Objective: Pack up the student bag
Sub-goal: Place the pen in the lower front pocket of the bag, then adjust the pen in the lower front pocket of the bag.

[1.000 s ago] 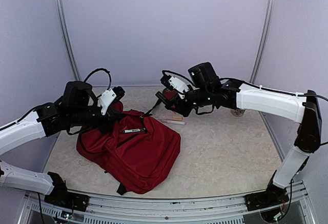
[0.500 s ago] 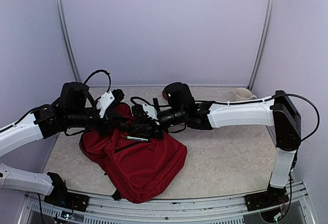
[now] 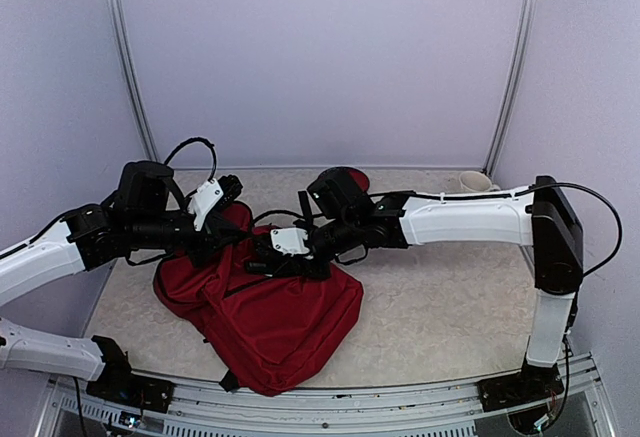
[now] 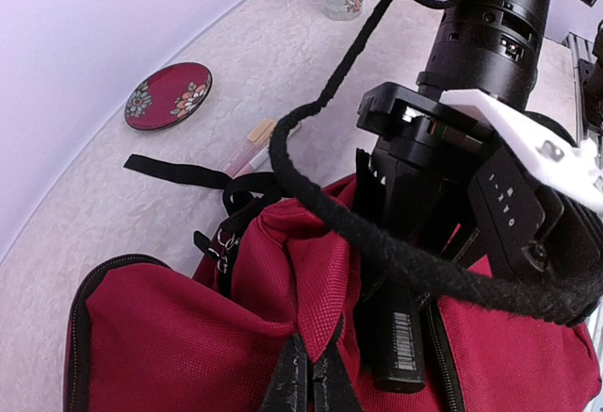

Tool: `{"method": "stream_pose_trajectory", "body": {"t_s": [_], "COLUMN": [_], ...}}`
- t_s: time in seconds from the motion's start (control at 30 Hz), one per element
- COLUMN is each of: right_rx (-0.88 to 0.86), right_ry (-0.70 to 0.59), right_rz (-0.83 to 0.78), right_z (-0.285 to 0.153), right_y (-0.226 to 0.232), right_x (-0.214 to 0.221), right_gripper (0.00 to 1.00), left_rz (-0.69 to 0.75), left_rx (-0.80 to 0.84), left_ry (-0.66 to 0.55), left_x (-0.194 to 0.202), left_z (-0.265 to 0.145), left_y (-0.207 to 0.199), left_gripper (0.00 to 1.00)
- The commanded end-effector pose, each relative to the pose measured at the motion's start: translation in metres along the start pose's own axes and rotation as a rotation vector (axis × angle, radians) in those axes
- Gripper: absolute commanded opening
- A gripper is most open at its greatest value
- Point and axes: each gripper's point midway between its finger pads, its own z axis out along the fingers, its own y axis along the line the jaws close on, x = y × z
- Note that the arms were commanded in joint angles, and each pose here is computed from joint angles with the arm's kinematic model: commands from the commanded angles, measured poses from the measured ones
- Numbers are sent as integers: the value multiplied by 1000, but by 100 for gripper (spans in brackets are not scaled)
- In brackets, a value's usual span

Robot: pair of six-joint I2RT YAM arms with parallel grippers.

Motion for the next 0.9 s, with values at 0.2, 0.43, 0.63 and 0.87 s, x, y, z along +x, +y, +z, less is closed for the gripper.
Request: {"method": "stream_pose_trajectory", "body": {"t_s": [0.2, 0.43, 0.63, 0.87], "right_rx": [38, -2, 56, 52], "right_ry": [213, -127, -110, -18], "right_rz": [-7, 10, 143, 233], "right_z": [-17, -39, -17, 16], "right_y": [-1, -4, -21, -16], "right_x": [8, -78, -66, -28], "right_gripper": [56, 59, 41, 17], "left_rz": [36, 30, 29, 25], "left_rx": [-11, -16, -22, -35], "left_ry": [-115, -107, -118, -121], "left_x": [-31, -29, -32, -33], "left_z": [-9, -7, -9, -11], "left_y": [4, 5, 6, 8], "left_gripper": [0, 0, 0, 0]}}
